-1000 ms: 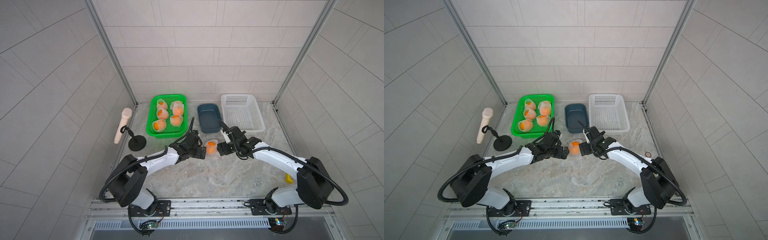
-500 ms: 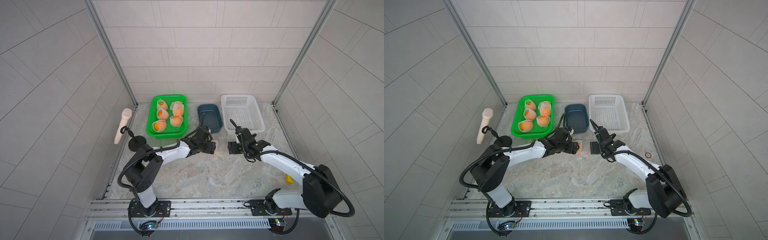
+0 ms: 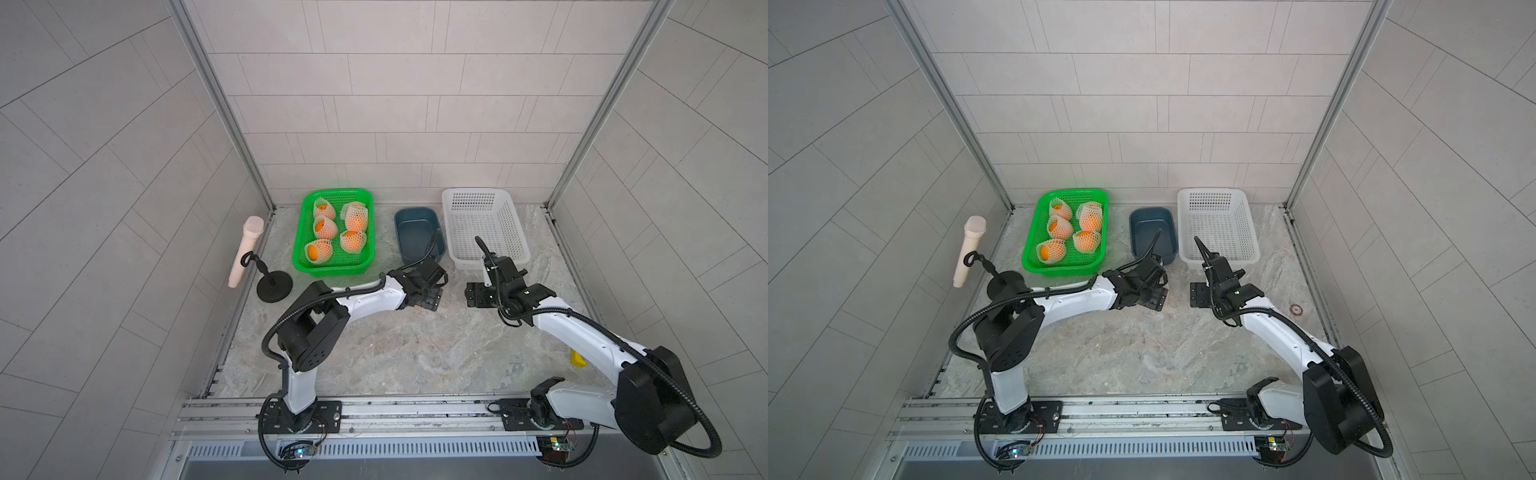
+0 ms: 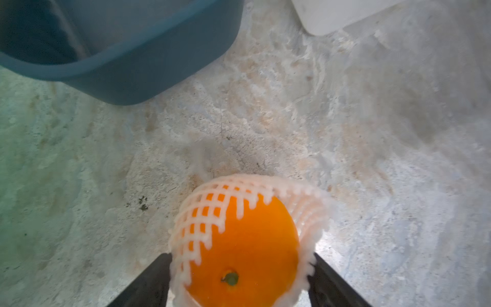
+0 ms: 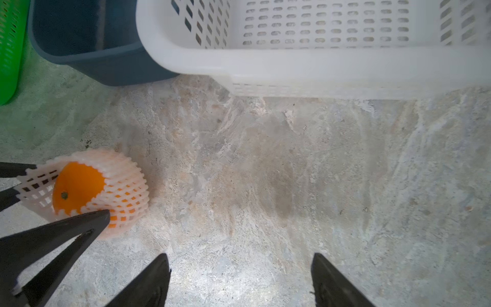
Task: Remove foam nets from oranges
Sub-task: Remove the foam net from the orange.
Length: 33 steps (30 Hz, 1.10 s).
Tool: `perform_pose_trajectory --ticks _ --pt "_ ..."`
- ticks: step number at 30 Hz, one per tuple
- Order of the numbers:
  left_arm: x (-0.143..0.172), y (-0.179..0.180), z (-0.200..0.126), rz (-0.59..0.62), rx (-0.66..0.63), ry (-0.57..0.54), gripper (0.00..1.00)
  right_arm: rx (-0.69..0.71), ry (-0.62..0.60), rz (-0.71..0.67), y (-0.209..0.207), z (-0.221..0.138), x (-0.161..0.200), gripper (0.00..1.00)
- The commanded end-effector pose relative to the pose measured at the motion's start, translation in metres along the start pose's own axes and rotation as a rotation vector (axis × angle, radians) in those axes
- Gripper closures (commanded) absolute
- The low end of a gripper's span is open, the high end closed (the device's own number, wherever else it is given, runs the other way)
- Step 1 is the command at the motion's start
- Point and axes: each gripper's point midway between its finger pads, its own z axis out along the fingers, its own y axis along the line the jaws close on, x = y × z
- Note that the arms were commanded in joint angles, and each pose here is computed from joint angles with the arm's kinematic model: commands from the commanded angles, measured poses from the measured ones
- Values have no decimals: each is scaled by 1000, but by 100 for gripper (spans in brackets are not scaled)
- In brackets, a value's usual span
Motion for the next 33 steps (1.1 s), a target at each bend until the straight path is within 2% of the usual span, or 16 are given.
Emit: perform_pose_trajectory --ticks 1,11,23,29,33 --pt "1 12 -5 39 -101 8 17 2 7 16 -1 2 2 15" --pt "-7 10 -15 42 -102 -40 55 6 10 16 -2 3 4 15" --pt "-12 12 -29 24 -86 -83 71 -7 8 18 -1 3 6 15" --pt "-18 7 -39 11 -52 -107 81 -69 -11 3 8 2 6 16" --pt "-20 7 -43 2 -44 -119 84 -97 -21 -6 13 0 6 16"
